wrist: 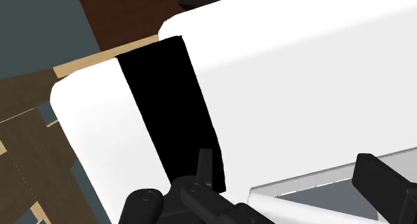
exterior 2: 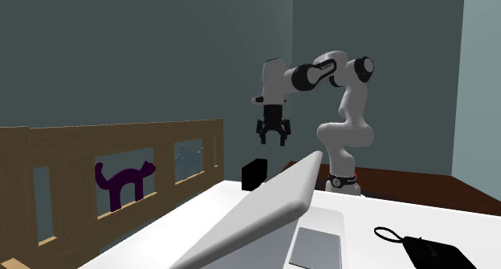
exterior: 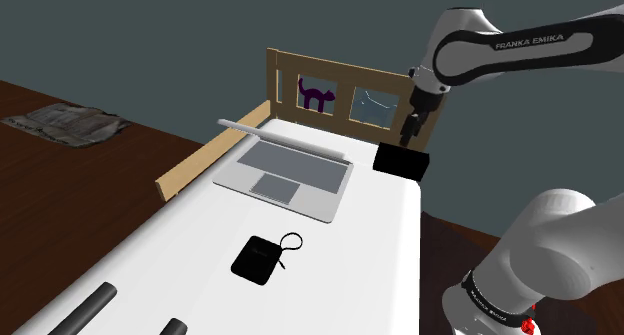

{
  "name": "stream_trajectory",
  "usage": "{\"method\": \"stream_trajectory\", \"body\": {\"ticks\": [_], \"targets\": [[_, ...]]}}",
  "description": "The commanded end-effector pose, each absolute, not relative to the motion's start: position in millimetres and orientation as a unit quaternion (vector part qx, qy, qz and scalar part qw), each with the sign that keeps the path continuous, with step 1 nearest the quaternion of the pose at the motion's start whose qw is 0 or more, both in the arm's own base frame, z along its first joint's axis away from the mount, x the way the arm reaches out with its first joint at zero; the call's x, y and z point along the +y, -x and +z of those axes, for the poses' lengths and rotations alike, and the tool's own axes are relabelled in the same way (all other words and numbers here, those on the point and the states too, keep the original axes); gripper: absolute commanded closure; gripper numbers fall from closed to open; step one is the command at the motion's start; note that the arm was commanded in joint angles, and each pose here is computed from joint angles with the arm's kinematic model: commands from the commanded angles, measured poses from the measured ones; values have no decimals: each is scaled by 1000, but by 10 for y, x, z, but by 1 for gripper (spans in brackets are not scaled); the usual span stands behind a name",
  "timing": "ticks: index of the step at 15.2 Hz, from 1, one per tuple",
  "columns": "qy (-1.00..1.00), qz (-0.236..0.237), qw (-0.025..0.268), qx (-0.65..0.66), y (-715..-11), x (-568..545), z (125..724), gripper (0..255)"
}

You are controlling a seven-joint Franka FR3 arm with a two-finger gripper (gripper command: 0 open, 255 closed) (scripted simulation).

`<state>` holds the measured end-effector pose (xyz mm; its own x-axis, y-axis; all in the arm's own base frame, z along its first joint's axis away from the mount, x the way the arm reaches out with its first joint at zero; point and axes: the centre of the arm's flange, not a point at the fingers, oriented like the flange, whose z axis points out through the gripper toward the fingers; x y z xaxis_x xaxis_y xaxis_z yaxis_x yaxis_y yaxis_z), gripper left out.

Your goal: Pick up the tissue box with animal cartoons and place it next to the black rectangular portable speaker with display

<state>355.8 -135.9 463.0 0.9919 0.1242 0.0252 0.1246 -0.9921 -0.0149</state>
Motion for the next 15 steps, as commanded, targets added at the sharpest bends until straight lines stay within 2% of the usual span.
{"method": "stream_trajectory", "body": {"ticks": [1,7,15], "targets": [[997,-9,6,-75,-3647,-1541,4429,0],[994,0,2,-108,-3889,-2071,3909,0],[994,0,2,-108,-3889,-2069,3509,0]]}}
